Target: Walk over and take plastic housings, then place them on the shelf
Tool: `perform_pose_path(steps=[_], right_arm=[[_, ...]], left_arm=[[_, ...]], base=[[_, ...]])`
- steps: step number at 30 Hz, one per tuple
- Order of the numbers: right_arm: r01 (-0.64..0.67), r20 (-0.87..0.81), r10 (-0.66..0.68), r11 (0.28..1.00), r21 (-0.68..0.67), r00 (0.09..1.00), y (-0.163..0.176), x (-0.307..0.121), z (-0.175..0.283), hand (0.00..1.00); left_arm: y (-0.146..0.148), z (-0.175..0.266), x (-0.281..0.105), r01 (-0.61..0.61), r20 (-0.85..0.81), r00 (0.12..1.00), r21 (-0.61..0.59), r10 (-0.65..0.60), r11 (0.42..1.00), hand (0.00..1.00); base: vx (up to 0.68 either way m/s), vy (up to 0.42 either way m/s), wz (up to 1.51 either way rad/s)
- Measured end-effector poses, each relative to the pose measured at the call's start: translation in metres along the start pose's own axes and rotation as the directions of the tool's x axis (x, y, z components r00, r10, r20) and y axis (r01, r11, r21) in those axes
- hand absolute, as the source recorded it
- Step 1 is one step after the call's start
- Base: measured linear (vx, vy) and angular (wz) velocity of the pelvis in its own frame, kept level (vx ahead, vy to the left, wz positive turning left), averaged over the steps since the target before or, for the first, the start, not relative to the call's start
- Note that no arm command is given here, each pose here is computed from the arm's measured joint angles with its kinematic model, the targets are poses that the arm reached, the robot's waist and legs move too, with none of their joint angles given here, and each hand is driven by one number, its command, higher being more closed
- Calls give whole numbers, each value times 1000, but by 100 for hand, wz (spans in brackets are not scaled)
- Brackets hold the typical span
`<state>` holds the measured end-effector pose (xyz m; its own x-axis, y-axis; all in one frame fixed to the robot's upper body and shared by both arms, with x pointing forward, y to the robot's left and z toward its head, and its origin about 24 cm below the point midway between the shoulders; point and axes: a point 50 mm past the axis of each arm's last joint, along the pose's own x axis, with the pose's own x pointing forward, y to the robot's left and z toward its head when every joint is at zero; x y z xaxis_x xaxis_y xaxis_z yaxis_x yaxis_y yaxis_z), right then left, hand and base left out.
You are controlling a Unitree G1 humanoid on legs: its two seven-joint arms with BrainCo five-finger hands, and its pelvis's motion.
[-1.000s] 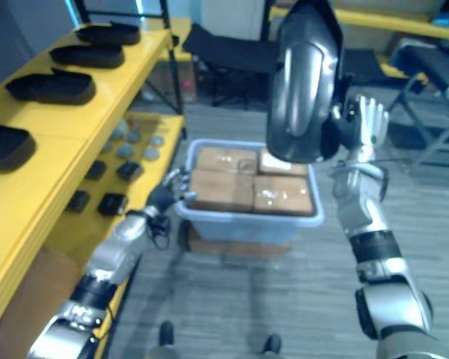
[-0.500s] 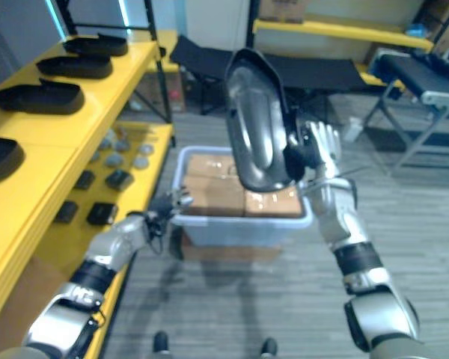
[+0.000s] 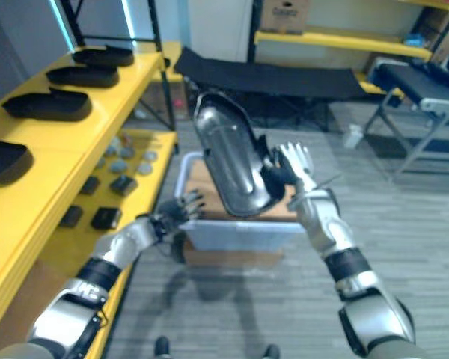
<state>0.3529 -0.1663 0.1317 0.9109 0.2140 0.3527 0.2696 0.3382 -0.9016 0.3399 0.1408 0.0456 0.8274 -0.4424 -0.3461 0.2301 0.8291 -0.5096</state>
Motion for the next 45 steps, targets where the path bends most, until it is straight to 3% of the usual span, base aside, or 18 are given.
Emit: perform_pose_path(steps=[8, 17, 25, 34, 40, 45], right_arm=[[-50, -25, 50, 999, -8, 998, 11, -7, -7, 100], [-96, -5, 95, 995, -30, 995, 20, -14, -8, 100], [-115, -24, 115, 993, -31, 993, 24, -17, -12, 100], [-113, -26, 113, 993, -32, 993, 23, -16, -12, 100], [-101, -27, 100, 994, -34, 995, 21, -14, -11, 100], [-96, -29, 95, 995, -36, 995, 19, -13, -11, 100]], left_arm=[[-4, 5, 0, 41, 57, 998, -80, -36, 996, 0], [-13, 35, -6, 156, 239, 965, -187, -109, 970, 0], [-17, 41, -6, 154, 231, 964, -103, -127, 983, 0], [-7, 29, -5, 18, 139, 990, 47, -25, 999, 0], [9, 19, -8, -134, 102, 988, 219, 113, 966, 0], [19, 12, -9, -169, 60, 985, 242, 159, 955, 0]], base=[[0, 0, 0], [0, 0, 0], [-8, -1, 6], [0, 0, 0], [0, 0, 0], [0, 0, 0]])
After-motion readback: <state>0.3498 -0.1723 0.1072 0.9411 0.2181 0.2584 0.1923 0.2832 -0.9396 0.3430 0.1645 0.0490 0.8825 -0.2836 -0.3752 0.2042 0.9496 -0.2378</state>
